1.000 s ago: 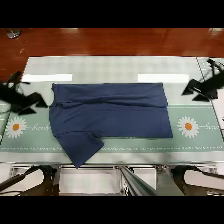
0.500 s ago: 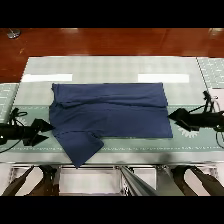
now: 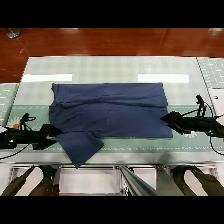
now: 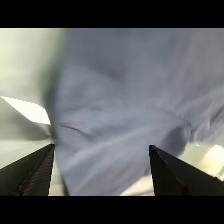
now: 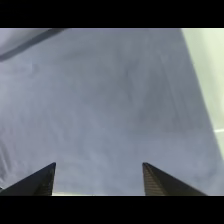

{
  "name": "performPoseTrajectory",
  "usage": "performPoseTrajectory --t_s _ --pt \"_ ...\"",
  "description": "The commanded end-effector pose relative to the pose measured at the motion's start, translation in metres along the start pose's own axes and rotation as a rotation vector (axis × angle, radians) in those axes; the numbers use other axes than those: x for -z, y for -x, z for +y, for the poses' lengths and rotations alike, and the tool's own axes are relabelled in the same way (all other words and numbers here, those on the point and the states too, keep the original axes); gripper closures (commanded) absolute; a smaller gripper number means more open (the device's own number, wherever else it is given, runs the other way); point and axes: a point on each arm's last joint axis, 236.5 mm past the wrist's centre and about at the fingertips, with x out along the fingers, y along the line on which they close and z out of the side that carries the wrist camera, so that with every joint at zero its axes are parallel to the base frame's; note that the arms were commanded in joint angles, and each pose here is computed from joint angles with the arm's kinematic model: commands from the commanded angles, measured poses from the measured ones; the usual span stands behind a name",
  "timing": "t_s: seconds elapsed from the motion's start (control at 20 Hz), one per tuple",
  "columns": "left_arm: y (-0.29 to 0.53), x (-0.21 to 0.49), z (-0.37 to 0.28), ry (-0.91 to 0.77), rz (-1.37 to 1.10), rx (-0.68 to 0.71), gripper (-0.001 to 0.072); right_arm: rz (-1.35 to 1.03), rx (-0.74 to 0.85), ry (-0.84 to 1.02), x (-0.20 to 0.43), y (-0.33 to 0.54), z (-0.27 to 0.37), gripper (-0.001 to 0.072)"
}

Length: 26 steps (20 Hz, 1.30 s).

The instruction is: Fold the shirts.

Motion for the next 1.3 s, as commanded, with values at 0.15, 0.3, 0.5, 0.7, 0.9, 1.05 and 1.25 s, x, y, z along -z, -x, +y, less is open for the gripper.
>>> performPoseTrajectory --t_s 0.15,0.3,0.5,0.7,0.9,1.05,1.25 --pt "-0.018 0.017 -0.006 -0.103 0.073 -0.05 0.0018 -0.126 0.013 -0.103 -0.045 0.043 -0.018 0.0101" --pt "-0.021 0.013 -0.006 -0.119 0.049 -0.046 0.0701 -0.107 0.211 -0.193 -0.034 0.06 -0.081 0.0101" --pt "-0.022 0.009 -0.016 -0.183 0.031 -0.006 0.0689 0.151 0.292 -0.23 0.041 0.04 -0.102 0.0101" --pt "-0.022 0.008 -0.025 -0.181 0.023 0.027 0.0689 0.175 0.271 -0.187 0.046 0.014 -0.09 0.0101" --pt "-0.024 0.009 -0.026 -0.195 0.026 0.022 0.0689 0.155 0.165 -0.197 0.026 -0.011 -0.066 0.0101" --pt "-0.024 0.007 -0.025 -0.195 0.016 0.02 0.0689 0.115 0.125 -0.184 0.004 -0.024 -0.048 0.0102" --pt "-0.023 0.006 -0.026 -0.197 0.013 0.02 0.0689 0.202 0.106 -0.122 0.013 -0.043 -0.036 0.0698"
